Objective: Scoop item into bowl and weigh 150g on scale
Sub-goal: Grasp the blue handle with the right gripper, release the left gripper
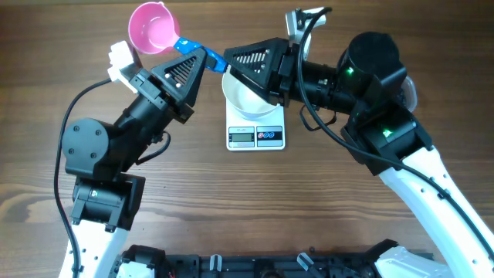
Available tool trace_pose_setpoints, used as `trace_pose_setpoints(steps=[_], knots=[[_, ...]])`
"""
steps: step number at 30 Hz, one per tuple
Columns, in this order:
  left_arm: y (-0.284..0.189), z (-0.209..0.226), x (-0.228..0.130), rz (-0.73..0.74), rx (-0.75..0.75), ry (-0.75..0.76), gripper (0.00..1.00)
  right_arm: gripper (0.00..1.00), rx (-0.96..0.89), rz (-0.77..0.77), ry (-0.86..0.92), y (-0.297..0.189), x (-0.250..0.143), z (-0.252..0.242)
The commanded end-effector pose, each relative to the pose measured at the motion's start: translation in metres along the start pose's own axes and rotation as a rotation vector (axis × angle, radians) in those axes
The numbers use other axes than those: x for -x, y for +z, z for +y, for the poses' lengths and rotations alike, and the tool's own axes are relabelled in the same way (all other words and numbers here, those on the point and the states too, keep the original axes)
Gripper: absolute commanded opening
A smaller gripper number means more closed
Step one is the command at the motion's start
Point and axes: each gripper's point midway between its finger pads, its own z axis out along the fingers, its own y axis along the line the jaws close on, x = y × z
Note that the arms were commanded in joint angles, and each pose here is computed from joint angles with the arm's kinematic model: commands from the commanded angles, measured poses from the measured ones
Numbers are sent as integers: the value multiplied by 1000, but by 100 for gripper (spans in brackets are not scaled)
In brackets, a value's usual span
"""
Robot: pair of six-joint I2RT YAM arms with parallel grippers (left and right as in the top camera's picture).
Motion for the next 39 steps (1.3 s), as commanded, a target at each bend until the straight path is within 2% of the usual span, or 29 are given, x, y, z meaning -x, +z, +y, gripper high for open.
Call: trace_pose_setpoints(steps=[1,5,10,16,21,30,39], knots=[[0,-3,0,-10,-9,-17,4,65,23,32,30,6,-9,9],[0,-2,0,-10,-7,-17,4,65,31,7,18,8,-7,13],[2,-2,-5,4,-5,-24,4,59,35,-8,15,8,-5,14],[3,14,-4,-26,54,-69,4,48,20,-16,-37,9,-3,10],[4,18,-6,-25,67,-95,4,42,-8,-17,-24,12,-2,0],[4,18,-8,-19,67,-99,4,41,-52,-5,9,21,0,-20],[5,18,-8,-23,67,-100,4,36,-52,-4,13,21,1,-21]])
